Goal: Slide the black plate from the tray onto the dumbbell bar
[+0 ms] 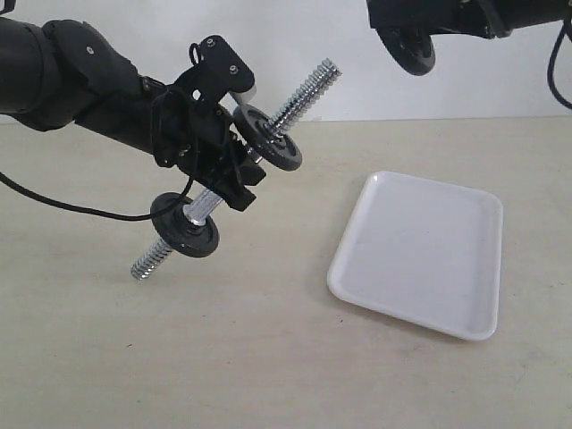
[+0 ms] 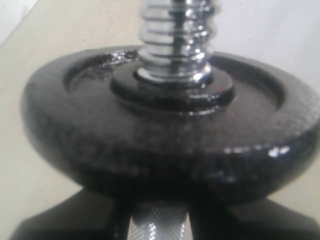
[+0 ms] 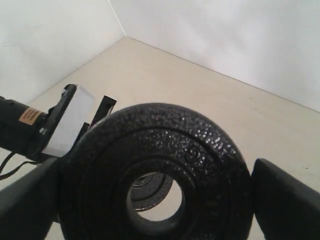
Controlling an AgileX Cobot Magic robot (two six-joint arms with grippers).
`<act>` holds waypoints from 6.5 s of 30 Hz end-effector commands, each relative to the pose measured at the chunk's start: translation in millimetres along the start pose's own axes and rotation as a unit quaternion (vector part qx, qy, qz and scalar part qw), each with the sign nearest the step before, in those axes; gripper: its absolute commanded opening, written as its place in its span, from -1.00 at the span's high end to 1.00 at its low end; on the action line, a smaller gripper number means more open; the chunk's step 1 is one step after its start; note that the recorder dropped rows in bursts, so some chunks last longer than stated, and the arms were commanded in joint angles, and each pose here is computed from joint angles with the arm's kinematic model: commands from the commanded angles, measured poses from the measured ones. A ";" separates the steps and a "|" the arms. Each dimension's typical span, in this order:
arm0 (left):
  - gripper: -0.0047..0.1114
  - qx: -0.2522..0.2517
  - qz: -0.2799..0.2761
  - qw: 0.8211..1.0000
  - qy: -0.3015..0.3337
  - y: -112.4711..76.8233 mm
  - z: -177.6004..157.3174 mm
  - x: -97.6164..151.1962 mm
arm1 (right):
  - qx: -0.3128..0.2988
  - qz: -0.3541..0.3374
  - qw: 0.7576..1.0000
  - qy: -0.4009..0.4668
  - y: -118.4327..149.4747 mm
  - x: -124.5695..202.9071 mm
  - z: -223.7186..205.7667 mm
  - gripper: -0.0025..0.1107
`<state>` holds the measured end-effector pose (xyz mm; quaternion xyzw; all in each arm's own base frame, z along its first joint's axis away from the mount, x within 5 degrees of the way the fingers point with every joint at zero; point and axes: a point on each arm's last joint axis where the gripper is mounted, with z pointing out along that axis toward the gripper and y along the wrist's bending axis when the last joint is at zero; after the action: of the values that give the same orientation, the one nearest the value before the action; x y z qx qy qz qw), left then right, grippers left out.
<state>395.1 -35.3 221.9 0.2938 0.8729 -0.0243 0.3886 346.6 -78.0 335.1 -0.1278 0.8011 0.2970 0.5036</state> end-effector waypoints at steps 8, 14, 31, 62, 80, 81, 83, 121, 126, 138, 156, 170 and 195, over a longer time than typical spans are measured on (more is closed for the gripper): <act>0.85 -0.027 -0.039 0.998 -0.049 7.4 -18.8 -20.7 | -0.068 0.008 0.997 -0.027 -14.9 5.3 6.7 0.96; 0.85 -0.019 -0.032 0.998 -0.045 5.7 -18.7 -20.0 | -0.071 0.015 0.997 -0.029 -26.8 13.4 14.6 0.96; 0.85 0.000 -0.028 0.999 -0.038 1.8 -18.4 -19.2 | -0.089 0.018 0.995 -0.032 -20.2 13.4 26.6 0.96; 0.85 0.018 -0.027 0.999 -0.032 -1.6 -18.3 -18.1 | -0.117 0.014 0.993 0.005 -13.6 26.2 51.9 0.96; 0.85 0.022 -0.027 0.999 -0.030 -2.2 -18.3 -17.9 | -0.149 0.008 0.988 0.033 2.5 34.6 76.2 0.96; 0.85 0.022 -0.027 0.999 -0.030 -2.2 -18.3 -17.9 | -0.149 0.008 0.988 0.033 2.5 34.6 76.2 0.96; 0.85 0.022 -0.027 0.999 -0.030 -2.2 -18.3 -17.9 | -0.149 0.008 0.988 0.033 2.5 34.6 76.2 0.96; 0.85 0.014 -0.004 1.000 -0.026 -0.9 -18.2 -17.1 | -0.127 -0.025 0.989 0.070 1.9 12.2 68.6 0.96; 0.85 0.012 -0.002 1.000 -0.027 -0.6 -18.2 -17.2 | -0.127 -0.025 0.989 0.070 1.9 12.2 68.6 0.96; 0.85 0.005 -0.003 1.000 -0.030 0.7 -18.3 -17.7 | -0.126 -0.031 0.989 0.066 5.7 8.4 65.1 0.96; 0.85 -0.002 -0.003 0.999 -0.032 1.9 -18.3 -18.1 | -0.099 -0.051 0.992 0.067 6.5 -0.6 43.6 0.96; 0.85 -0.001 -0.001 0.999 -0.032 1.7 -18.3 -18.1 | -0.063 -0.041 0.996 0.040 -16.3 -3.2 19.5 0.96; 0.85 -0.012 0.003 0.998 -0.061 2.3 -32.0 -27.9 | -0.103 -0.041 0.993 0.050 -3.5 2.8 47.8 0.96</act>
<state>387.4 -40.0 217.9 0.3346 0.8699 -0.0525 0.3586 382.4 -53.9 300.0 -0.2333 0.8065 0.3351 0.4275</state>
